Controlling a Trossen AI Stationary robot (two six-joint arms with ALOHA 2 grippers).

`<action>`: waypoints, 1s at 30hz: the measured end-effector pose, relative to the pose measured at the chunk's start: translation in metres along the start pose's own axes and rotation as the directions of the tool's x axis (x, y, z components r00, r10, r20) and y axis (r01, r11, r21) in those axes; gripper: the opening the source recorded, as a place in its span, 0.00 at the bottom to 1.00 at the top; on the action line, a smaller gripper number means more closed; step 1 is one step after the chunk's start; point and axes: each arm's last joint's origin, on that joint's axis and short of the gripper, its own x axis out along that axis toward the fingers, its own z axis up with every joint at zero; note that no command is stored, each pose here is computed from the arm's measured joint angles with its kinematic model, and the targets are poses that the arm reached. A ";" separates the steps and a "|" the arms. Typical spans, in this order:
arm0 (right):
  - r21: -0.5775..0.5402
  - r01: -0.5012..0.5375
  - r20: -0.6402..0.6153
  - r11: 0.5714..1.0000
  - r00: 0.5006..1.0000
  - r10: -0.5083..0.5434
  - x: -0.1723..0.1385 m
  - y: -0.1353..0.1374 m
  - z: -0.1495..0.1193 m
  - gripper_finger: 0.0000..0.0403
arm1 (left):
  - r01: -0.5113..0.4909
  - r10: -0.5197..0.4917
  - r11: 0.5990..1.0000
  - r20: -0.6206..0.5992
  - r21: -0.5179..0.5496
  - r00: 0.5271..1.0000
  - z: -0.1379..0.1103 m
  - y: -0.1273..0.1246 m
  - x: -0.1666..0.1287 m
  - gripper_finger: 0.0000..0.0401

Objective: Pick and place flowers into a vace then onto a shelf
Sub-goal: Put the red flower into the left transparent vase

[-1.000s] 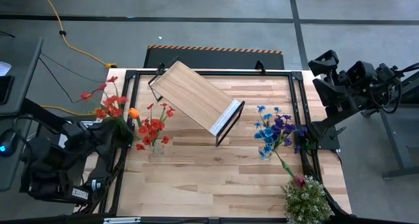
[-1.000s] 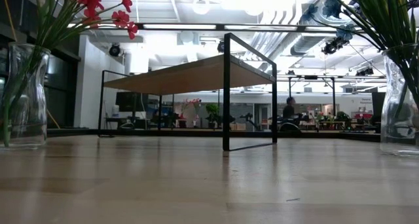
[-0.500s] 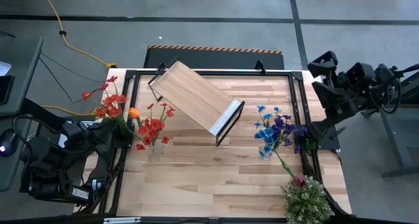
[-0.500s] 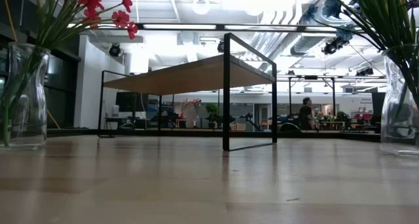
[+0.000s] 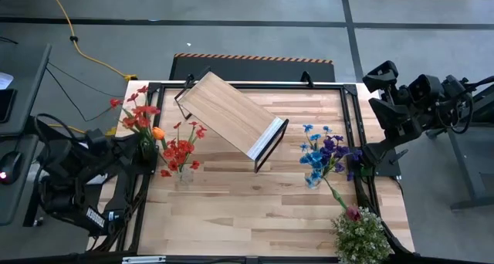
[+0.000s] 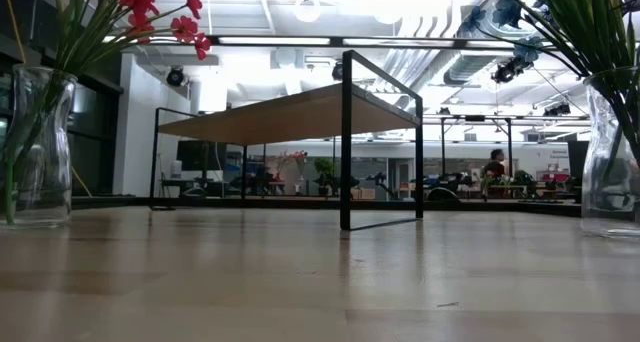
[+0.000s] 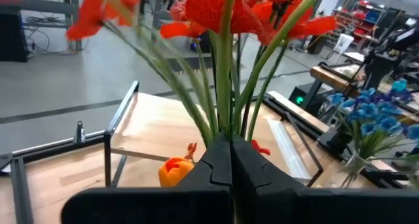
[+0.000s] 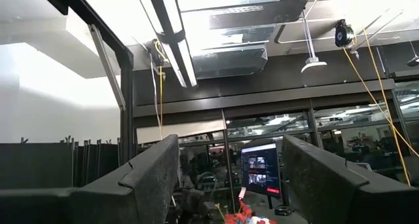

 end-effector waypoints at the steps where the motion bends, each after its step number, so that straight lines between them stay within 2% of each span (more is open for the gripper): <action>1: 0.000 0.000 0.000 1.000 1.000 0.000 0.000 0.000 0.000 0.65 | -0.002 0.002 1.000 -0.003 -0.001 1.000 0.000 0.001 0.001 0.06; 26: -0.040 0.009 -0.019 0.999 1.000 -0.009 0.004 0.002 -0.005 0.65 | -0.036 0.033 0.994 0.025 0.101 0.999 -0.005 -0.005 0.002 0.06; 30: -0.039 0.008 -0.020 0.999 1.000 -0.009 0.004 0.002 -0.005 0.65 | -0.080 0.059 0.980 0.119 0.180 0.991 0.007 -0.005 0.001 0.06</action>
